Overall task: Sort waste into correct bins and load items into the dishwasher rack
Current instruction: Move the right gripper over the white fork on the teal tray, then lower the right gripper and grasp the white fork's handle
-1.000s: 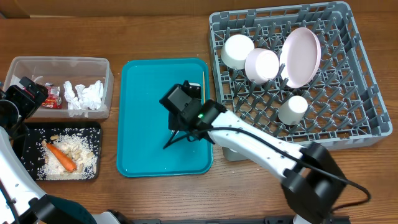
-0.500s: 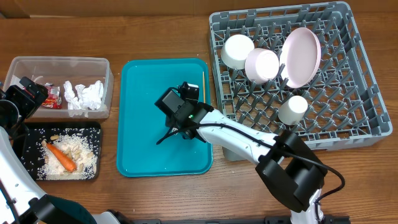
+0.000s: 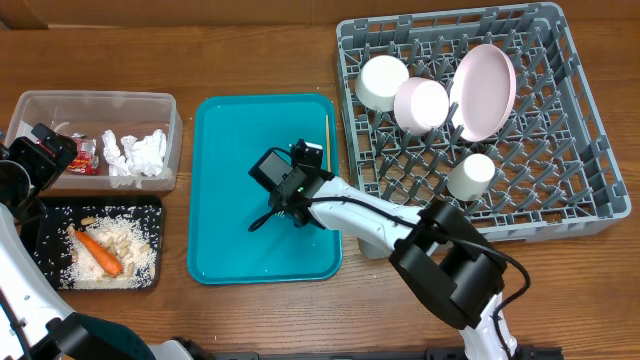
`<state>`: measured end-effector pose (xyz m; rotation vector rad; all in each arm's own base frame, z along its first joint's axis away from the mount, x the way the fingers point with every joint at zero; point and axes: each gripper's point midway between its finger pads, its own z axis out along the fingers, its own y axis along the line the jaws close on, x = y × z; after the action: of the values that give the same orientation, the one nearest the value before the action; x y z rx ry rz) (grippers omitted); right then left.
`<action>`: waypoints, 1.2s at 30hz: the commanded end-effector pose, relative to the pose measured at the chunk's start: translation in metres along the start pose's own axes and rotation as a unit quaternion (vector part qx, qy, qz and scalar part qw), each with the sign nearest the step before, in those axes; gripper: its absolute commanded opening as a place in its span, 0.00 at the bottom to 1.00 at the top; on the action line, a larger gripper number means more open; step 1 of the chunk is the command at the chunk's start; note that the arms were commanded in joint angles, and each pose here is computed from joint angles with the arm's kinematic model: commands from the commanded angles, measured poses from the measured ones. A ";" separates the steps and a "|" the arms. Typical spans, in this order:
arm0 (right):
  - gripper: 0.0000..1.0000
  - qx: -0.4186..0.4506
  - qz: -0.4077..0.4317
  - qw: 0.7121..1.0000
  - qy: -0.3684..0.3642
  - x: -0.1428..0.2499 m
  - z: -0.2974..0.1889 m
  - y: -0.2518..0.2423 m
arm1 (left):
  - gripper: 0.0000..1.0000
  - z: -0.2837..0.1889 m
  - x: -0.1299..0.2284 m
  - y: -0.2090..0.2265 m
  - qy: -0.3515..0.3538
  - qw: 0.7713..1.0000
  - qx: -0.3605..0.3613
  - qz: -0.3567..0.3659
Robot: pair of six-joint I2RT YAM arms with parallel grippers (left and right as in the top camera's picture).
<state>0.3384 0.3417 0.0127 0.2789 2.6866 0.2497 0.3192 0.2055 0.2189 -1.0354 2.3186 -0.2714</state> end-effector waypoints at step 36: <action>0.11 0.044 -0.025 0.999 -0.014 -0.001 0.005 -0.017 | 1.00 -0.005 -0.007 -0.002 -0.011 1.000 -0.001 0.001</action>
<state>0.3385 0.3281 0.0096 0.2521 2.6778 0.1485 0.3192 0.2055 0.2189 -1.0354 2.3186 -0.2714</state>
